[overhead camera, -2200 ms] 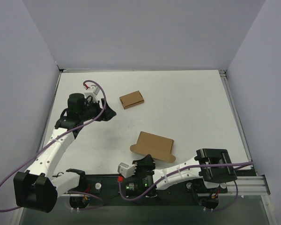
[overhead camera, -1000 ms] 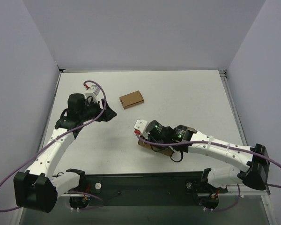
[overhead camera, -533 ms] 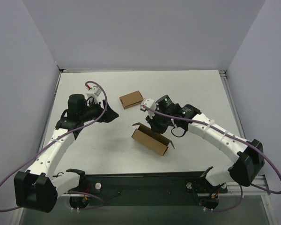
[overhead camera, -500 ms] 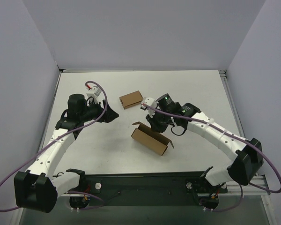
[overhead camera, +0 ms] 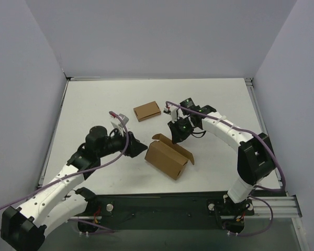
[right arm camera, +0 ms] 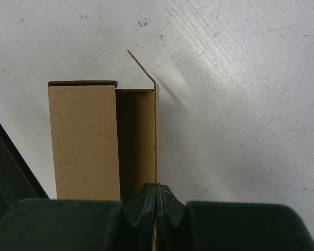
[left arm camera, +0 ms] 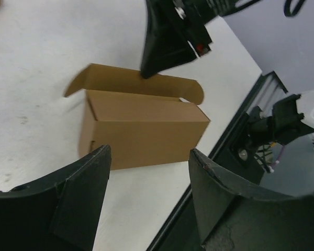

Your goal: Fold the paper box

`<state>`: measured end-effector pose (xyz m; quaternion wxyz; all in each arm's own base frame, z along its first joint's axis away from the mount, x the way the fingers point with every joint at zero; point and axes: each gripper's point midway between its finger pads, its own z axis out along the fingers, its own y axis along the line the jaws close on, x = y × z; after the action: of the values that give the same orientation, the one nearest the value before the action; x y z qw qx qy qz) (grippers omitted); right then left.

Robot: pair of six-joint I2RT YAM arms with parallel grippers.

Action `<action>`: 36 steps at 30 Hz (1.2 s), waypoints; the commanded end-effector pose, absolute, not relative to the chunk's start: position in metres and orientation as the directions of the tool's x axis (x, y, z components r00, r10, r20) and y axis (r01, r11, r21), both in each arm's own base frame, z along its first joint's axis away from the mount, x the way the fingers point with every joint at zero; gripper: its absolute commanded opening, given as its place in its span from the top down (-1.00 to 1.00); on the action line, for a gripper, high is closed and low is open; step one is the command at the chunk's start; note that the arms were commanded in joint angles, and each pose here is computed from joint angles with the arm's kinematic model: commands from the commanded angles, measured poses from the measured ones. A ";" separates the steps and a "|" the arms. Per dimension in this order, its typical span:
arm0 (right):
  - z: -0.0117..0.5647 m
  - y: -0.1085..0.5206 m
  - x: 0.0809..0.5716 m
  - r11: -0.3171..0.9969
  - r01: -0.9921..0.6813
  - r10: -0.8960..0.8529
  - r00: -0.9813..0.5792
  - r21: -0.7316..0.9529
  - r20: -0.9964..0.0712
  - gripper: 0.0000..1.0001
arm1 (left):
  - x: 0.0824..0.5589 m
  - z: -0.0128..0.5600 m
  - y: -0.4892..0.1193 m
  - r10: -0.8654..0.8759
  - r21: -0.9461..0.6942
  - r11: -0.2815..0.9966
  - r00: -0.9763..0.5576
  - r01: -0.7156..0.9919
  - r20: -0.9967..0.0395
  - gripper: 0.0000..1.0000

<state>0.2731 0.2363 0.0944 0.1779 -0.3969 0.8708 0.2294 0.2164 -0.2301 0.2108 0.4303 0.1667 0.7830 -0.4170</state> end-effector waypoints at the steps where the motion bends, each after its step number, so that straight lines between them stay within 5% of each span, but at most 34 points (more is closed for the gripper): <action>1: 0.109 0.253 0.277 0.545 -0.785 -0.580 -0.606 0.293 -0.545 1.00 | 0.198 0.197 -0.273 -0.201 -0.622 0.485 -0.614 0.615 -0.763 -0.40; 9: 0.111 0.250 0.273 0.553 -0.781 -0.569 -0.608 0.290 -0.554 1.00 | 0.194 0.188 -0.337 -0.222 -0.631 0.370 -0.594 0.682 -0.773 -0.36; 25: 0.123 0.254 0.261 0.537 -0.794 -0.555 -0.587 0.286 -0.590 1.00 | 0.214 0.112 -0.352 -0.146 -0.617 0.480 -0.637 0.624 -0.757 -0.29; 29: 0.132 0.254 0.263 0.546 -0.806 -0.564 -0.557 0.230 -0.610 1.00 | 0.210 0.137 -0.353 -0.167 -0.604 0.434 -0.600 0.668 -0.783 -0.29; 36: 0.145 0.257 0.265 0.523 -0.850 -0.633 -0.438 0.064 -0.638 1.00 | 0.225 0.195 -0.319 -0.147 -0.477 0.552 -0.483 0.684 -0.863 -0.35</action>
<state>0.2628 0.2545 0.1270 0.2463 -0.4205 0.8453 0.2190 0.2071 -0.3352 0.1431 0.4134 0.1719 0.7595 -0.4719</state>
